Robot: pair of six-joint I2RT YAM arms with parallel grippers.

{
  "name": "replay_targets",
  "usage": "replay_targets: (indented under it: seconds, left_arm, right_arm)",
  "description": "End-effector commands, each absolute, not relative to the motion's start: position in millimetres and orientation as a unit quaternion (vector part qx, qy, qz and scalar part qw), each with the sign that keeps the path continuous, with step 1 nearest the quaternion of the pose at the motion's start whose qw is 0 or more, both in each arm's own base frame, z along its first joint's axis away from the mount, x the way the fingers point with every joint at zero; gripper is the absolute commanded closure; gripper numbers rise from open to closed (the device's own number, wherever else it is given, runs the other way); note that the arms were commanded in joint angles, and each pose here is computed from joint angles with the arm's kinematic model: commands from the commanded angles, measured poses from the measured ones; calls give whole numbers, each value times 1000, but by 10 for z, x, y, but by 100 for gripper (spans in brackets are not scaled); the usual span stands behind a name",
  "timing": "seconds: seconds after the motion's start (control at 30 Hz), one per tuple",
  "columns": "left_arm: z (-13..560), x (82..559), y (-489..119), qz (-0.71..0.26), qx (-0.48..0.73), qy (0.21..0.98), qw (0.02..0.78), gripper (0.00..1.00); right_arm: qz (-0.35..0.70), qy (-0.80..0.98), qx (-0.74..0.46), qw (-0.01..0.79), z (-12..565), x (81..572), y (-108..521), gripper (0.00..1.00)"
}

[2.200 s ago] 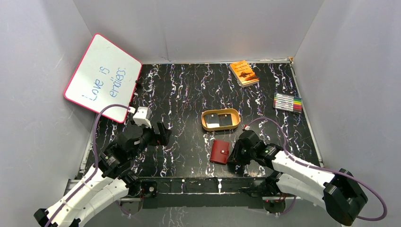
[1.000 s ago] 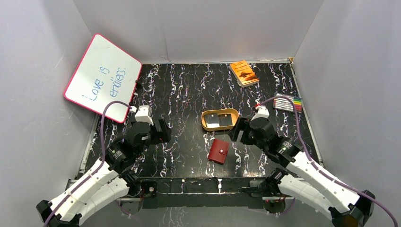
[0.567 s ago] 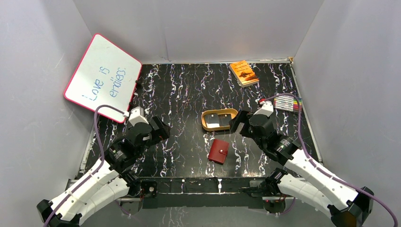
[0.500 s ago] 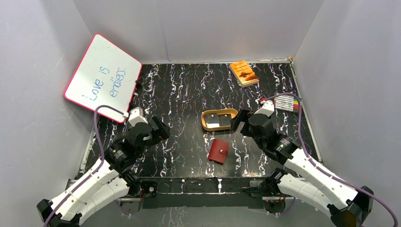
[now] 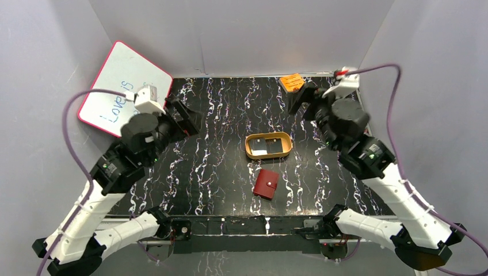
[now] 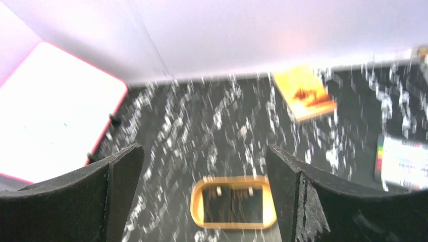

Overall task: Put the credit cards into the card holder
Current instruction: Reset both arms

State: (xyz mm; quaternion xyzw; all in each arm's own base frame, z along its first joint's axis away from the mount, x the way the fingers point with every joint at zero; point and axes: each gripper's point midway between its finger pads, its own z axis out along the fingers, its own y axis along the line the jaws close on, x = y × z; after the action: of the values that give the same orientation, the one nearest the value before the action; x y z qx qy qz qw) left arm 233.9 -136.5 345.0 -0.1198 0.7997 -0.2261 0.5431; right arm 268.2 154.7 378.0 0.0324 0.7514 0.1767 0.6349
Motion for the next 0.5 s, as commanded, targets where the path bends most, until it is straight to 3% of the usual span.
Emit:
replay_targets:
  seconds: [0.0,0.23,0.47]
  left_arm:
    - [4072,2326,-1436,-230,-31,777,586,6]
    - [4699,2436,-1181,-189,-61,733,650,6]
    - [5360,2591,-1264,-191,-48,688,698,6]
  right_arm:
    - [154,670,17,726,4874,2650,1303,2]
    - [68,593,59,800,5818,2616,887,1]
    - [30,572,95,814,6023,2702,816,1]
